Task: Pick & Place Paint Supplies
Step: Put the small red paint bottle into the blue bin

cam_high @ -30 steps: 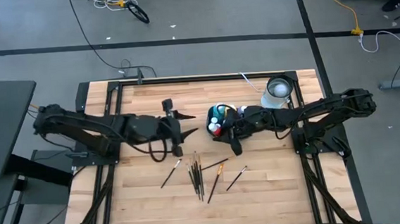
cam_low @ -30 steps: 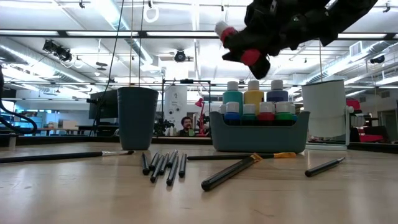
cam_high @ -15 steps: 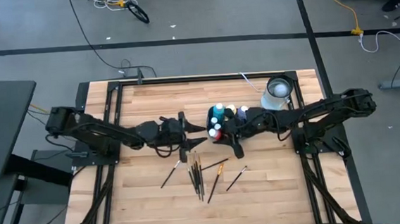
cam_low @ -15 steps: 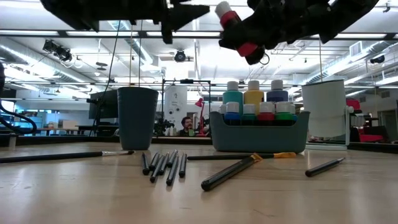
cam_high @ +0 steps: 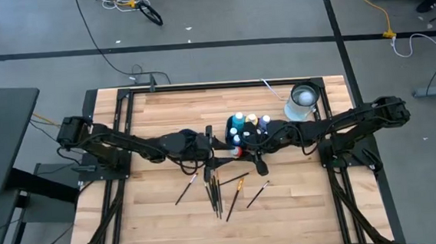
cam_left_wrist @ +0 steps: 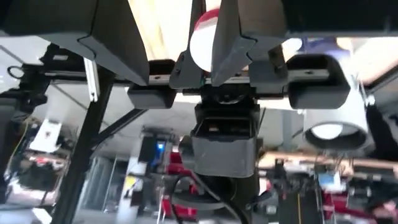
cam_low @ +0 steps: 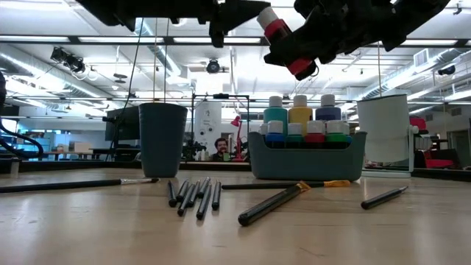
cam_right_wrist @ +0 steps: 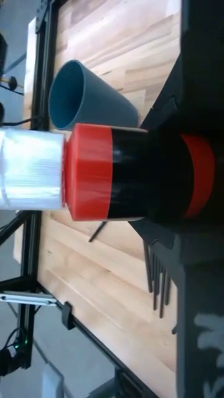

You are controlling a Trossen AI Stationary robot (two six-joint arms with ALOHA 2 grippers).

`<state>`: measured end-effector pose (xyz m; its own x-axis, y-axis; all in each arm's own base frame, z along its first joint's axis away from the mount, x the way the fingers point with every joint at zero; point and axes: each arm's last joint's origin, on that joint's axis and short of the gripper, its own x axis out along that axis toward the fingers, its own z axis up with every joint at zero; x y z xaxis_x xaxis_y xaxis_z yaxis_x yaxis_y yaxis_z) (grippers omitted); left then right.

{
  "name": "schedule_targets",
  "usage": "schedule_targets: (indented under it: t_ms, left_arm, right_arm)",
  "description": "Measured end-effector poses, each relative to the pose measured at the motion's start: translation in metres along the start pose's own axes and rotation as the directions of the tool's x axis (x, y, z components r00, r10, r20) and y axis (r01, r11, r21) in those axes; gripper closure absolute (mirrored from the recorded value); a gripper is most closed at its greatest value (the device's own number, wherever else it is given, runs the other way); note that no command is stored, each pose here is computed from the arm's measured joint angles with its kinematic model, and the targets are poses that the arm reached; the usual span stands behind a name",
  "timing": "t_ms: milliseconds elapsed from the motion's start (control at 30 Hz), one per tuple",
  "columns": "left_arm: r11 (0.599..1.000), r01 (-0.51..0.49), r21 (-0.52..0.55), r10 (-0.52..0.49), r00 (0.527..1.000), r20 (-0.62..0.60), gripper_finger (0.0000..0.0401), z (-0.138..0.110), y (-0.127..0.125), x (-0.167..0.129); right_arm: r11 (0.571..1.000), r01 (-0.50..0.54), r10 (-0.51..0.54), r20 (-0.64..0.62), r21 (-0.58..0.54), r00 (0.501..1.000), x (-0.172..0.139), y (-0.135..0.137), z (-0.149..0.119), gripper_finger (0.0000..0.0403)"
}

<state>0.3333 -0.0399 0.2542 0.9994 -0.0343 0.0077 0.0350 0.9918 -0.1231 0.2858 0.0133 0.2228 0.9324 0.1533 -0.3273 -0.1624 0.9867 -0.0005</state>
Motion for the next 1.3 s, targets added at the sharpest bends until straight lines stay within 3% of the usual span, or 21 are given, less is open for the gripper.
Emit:
schedule_targets:
  t_ms: [200,467,700,1300]
  left_arm:
    - [0.997,-0.081,0.004,0.081,0.995,-0.051,0.0218,0.003,0.004,0.003]
    - [0.992,-0.097,0.084,0.1,0.994,-0.032,0.0218,0.003,0.008,0.004]
    - [0.986,-0.133,0.096,0.142,0.985,-0.096,0.0218,-0.003,0.011,0.003]
    - [0.989,-0.13,0.076,0.138,0.985,-0.108,0.0218,-0.004,0.014,0.004]
  right_arm:
    - [1.0,0.013,-0.013,-0.013,0.004,1.0,0.0,-0.001,-0.002,0.0266]
    - [1.0,0.013,-0.013,-0.018,0.001,1.0,0.0,0.0,-0.001,0.0266]
    - [0.999,0.034,-0.034,-0.023,0.001,0.999,0.0,-0.001,-0.002,0.0266]
    - [0.998,0.056,-0.056,0.022,-0.013,0.998,0.0,-0.002,0.002,0.0266]
